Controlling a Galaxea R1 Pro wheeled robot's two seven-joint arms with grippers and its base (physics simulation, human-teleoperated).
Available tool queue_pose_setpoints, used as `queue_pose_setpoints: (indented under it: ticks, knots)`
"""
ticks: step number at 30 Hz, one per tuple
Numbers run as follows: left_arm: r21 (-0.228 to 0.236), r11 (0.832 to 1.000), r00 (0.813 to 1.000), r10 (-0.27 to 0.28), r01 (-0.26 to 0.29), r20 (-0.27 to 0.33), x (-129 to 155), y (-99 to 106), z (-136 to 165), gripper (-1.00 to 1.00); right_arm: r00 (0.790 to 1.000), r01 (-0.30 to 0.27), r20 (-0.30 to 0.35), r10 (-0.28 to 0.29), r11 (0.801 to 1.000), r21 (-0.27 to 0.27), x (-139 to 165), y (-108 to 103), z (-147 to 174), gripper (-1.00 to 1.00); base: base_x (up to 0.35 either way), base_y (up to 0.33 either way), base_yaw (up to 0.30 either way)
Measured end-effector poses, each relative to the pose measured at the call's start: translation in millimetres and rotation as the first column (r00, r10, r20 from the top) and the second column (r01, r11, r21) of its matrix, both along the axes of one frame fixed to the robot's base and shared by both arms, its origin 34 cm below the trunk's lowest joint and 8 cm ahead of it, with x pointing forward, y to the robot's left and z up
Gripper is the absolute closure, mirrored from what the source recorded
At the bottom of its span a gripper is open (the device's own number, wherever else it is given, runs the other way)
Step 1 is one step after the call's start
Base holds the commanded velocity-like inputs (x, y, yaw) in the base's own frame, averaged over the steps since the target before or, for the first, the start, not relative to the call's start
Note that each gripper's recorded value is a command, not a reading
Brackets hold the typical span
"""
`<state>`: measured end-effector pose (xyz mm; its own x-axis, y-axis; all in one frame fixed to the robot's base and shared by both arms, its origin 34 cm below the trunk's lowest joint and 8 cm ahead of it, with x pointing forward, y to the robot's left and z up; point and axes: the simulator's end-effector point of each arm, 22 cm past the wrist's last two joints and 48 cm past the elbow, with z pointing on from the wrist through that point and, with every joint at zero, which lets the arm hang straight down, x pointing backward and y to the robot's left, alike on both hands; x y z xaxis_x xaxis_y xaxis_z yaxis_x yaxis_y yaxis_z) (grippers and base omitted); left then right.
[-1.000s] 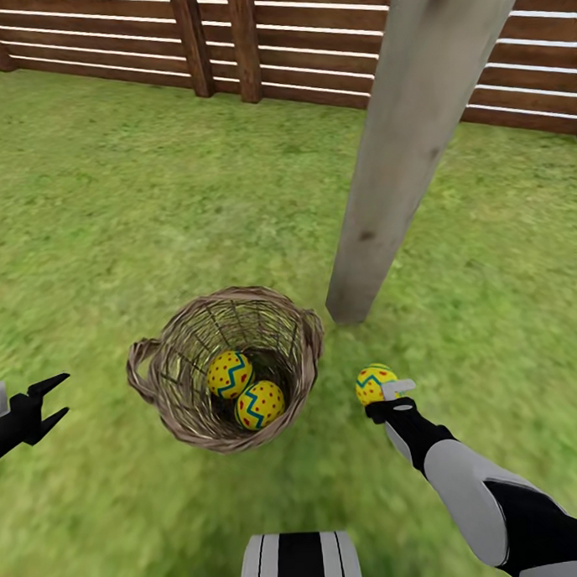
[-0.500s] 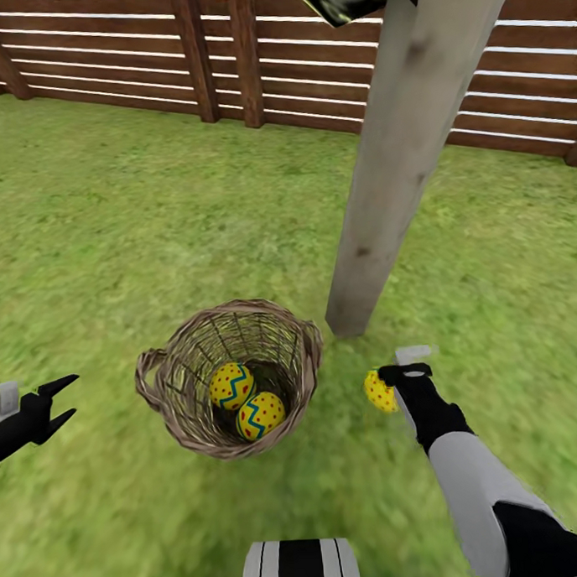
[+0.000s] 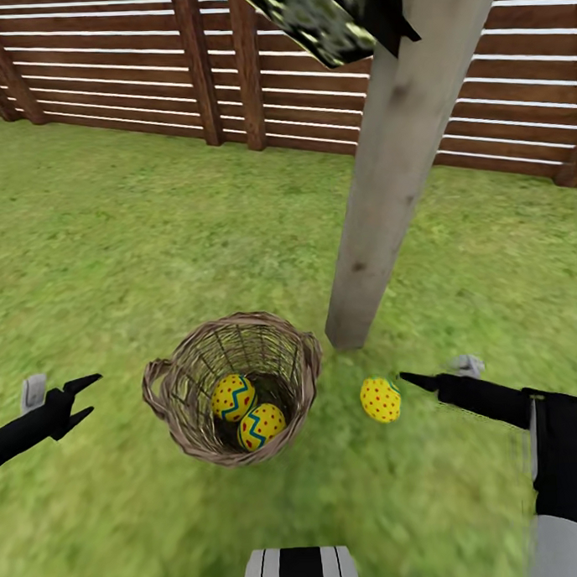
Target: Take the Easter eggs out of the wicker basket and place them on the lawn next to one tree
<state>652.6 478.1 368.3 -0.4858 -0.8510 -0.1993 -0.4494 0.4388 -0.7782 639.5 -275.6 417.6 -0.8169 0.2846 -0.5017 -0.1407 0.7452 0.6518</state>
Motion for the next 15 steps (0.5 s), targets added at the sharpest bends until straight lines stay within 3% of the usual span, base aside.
queue_pose_setpoints:
  ticks: [2, 4, 11, 13, 15]
  knots:
    - [-0.001, 1.0, 1.0, 0.001, -0.001, 0.006, 0, 1, 4, -1.0, 0.997, -0.045, 0.075, 0.034, 0.989, 0.144, -6, 7, 35, -1.0, 0.0, 0.0, 0.0]
    - [-0.002, 1.0, 1.0, 0.002, -0.002, 0.012, 1, 1, 8, -1.0, 0.992, -0.076, 0.116, 0.054, 0.977, 0.199, -11, 9, 54, -1.0, 0.0, 0.0, 0.0]
    - [0.003, 1.0, 0.999, 0.003, -0.003, 0.04, 4, 3, 26, -1.0, 0.985, -0.099, 0.157, 0.067, 0.973, 0.207, -10, 15, 74, -1.0, 0.0, 0.0, 0.0]
    - [0.003, 1.0, 0.999, 0.004, -0.004, 0.05, 5, 4, 32, -1.0, 0.98, -0.155, 0.158, 0.125, 0.968, 0.198, -12, 34, 75, -1.0, 0.0, 0.0, 0.0]
    - [0.003, 1.0, 0.998, 0.003, -0.003, 0.058, 6, 3, 36, -1.0, 0.966, -0.24, 0.141, 0.217, 0.954, 0.18, -19, 64, 70, -1.0, 0.0, 0.0, 0.0]
